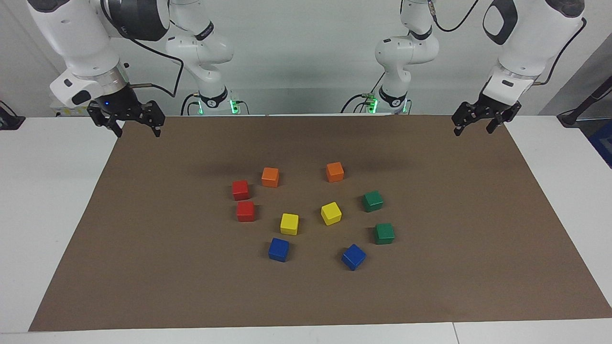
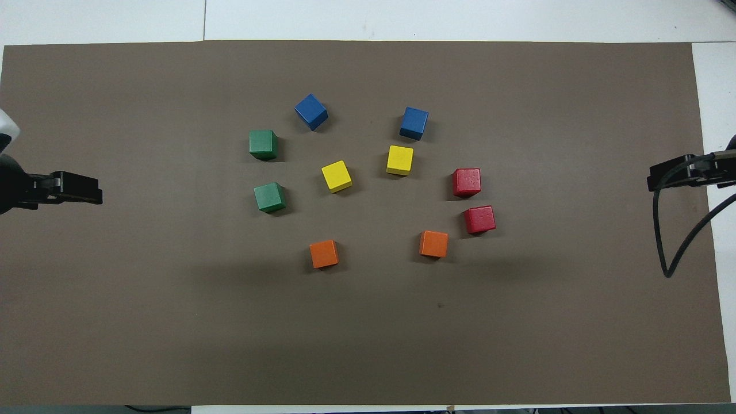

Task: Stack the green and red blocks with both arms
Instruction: 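Move both grippers in toward the green and red blocks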

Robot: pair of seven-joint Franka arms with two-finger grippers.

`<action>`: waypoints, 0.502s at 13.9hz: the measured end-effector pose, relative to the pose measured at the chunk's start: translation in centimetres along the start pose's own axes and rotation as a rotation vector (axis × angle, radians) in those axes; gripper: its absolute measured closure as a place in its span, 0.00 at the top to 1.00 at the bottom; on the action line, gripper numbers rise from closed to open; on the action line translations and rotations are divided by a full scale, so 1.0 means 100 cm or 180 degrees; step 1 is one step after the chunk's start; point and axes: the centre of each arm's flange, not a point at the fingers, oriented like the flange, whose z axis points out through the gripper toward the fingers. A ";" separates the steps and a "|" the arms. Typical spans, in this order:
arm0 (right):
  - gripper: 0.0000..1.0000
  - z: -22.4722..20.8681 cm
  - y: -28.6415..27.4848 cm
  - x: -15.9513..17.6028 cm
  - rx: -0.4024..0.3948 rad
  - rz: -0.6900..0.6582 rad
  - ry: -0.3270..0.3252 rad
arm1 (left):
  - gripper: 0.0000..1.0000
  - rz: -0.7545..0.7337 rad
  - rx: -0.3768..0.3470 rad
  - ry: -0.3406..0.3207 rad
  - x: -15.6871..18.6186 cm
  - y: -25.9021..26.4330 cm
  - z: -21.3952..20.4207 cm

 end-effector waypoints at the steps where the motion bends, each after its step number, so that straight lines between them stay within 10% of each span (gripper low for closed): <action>1: 1.00 0.000 -0.003 0.000 -0.0001 0.0021 0.0001 | 1.00 -0.0045 -0.0003 0.0021 0.000 0.017 0.007; 7: 1.00 0.004 -0.087 0.007 0.0149 0.0329 0.0108 | 1.00 -0.0272 -0.0049 0.0044 0.011 0.129 0.091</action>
